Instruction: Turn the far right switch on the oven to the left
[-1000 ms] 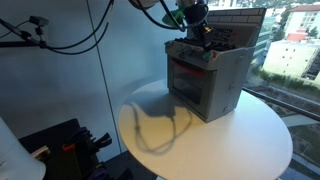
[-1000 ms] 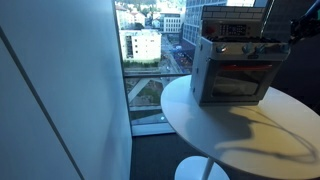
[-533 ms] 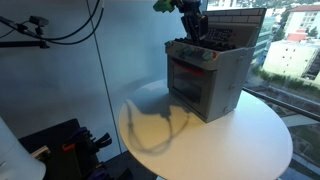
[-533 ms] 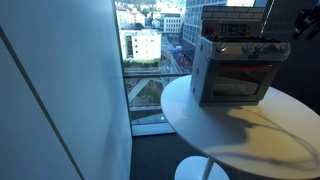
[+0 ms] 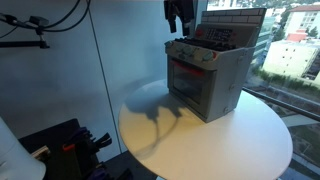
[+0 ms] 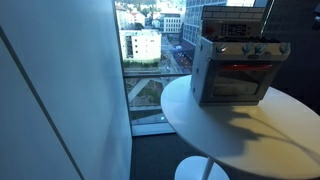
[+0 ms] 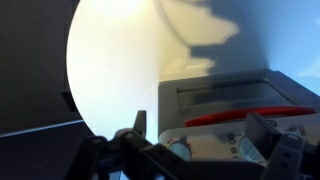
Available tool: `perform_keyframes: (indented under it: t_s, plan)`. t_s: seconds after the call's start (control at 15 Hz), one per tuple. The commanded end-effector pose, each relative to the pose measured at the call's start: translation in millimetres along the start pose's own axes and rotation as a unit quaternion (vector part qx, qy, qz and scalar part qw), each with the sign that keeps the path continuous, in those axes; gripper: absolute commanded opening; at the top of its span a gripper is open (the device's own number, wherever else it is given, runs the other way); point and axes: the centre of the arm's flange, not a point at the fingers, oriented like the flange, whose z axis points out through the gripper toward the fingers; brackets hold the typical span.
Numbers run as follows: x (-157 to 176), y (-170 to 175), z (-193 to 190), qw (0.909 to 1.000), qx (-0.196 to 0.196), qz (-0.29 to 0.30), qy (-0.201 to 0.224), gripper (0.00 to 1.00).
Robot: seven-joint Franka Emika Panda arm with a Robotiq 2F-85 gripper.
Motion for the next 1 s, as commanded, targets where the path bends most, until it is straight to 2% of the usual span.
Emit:
perform_keyframes:
  t_s: [0.0, 0.67, 0.93]
  plan:
    - [-15.9, 5.2, -24.6, 0.9994, -0.005, -0.002, -0.035, 1.0]
    - [-76.4, 9.5, -41.6, 0.9931, -0.02, -0.006, -0.116, 1.0]
    - [-89.9, 11.0, -39.9, 0.9916, -0.021, -0.007, -0.128, 1.0]
